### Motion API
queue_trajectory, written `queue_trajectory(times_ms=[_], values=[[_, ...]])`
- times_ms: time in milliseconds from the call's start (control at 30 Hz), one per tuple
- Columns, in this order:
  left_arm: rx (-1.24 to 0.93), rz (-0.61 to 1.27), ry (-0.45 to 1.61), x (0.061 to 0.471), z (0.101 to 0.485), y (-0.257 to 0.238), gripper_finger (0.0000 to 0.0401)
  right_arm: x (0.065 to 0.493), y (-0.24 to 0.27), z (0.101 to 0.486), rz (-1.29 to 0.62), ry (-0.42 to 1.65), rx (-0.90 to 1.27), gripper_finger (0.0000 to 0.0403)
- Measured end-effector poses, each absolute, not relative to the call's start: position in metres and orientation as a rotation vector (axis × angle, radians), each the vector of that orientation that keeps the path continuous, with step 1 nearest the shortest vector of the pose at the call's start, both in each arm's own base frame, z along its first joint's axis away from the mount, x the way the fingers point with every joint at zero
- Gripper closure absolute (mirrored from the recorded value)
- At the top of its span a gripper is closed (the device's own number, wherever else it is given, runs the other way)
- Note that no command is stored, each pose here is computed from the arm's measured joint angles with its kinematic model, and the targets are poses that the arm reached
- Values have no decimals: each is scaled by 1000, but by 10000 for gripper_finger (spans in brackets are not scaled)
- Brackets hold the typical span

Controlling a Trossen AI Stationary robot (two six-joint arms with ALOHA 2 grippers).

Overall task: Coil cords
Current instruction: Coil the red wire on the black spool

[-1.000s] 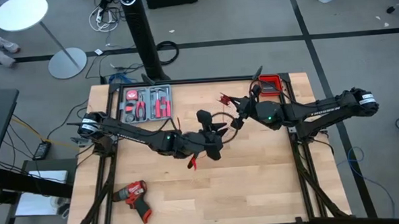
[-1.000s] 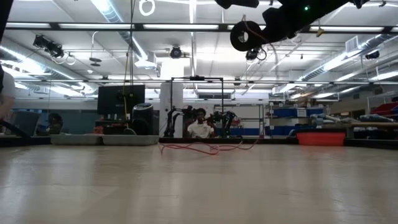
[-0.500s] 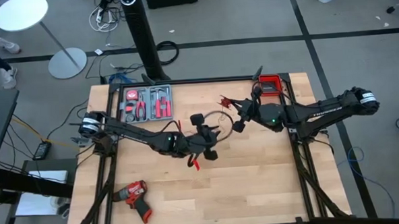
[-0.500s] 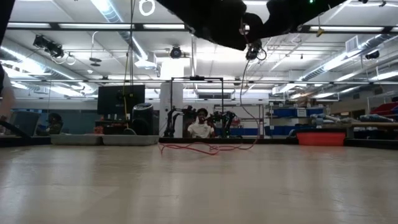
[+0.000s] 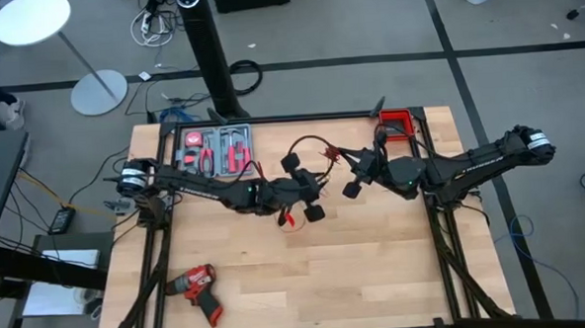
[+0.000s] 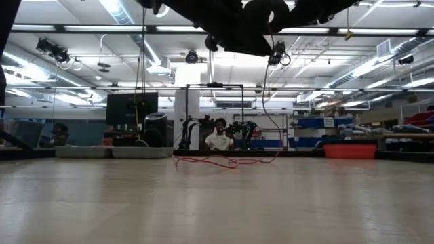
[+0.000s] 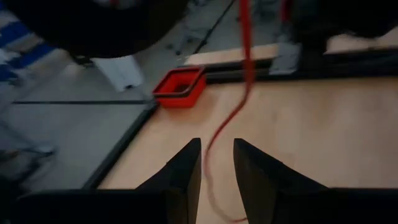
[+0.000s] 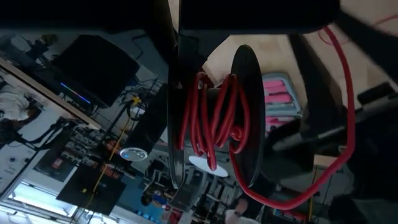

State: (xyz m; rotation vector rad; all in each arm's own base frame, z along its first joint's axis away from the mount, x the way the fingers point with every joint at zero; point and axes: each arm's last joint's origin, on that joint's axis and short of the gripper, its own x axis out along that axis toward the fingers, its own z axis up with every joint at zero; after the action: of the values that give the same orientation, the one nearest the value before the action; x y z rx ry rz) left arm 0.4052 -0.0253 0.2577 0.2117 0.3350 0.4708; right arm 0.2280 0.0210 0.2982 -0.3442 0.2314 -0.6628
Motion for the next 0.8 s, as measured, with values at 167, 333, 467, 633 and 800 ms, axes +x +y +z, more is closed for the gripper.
queue_trajectory(times_ms=[167,333,467,633,800], values=[[180,364,313,407,259,-26,304,228,21,300,-662,221,-351,403],[179,374,308,408,259,-22,304,228,21,300,-658,217,-351,403],[176,388,304,408,260,-18,309,228,21,301,-658,214,-352,403],[175,392,296,408,261,-16,319,228,21,301,-658,209,-350,403],[170,381,265,409,264,-17,329,228,21,301,-658,209,-350,403]])
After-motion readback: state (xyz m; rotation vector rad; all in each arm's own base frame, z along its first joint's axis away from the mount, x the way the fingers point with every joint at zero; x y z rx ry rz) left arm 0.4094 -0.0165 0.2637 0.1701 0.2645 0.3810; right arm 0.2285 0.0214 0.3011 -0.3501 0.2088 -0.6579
